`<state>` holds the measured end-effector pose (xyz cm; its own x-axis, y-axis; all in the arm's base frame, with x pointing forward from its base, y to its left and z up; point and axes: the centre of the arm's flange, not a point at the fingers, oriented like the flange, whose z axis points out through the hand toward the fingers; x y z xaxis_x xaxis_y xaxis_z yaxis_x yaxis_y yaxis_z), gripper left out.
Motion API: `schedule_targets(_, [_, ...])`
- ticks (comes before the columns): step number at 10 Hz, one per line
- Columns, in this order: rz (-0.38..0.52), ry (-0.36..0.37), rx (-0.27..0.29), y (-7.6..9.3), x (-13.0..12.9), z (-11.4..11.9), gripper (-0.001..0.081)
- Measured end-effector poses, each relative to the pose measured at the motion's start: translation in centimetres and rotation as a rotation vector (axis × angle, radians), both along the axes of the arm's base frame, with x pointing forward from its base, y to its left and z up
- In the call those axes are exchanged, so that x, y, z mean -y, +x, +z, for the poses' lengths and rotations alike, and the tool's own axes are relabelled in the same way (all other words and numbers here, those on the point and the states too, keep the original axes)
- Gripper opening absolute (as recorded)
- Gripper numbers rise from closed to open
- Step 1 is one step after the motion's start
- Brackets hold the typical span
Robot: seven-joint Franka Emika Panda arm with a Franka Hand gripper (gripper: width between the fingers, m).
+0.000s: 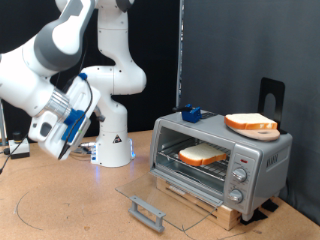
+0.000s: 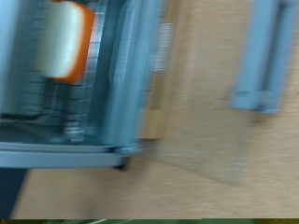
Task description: Make a piece of toast with the oven
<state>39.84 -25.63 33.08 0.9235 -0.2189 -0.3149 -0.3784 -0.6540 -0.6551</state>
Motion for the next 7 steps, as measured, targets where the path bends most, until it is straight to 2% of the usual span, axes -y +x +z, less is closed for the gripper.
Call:
schedule_targets(1, [0.004, -0.026, 0.018, 0.4, 0.5, -0.6, 0.0809])
schedule_targets(2, [0.01, -0.007, 0.005, 0.2, 0.3, -0.6, 0.0809])
schedule_targets(4, [0.046, 0.076, -0.086, -0.4, 0.0, -1.1, 0.0809])
schedule_targets(5, [0.019, 0.083, -0.133, -0.4, 0.3, -2.5, 0.0809])
schedule_targets(7, [-0.025, 0.019, -0.179, -0.3, 1.0, -6.3, 0.0809])
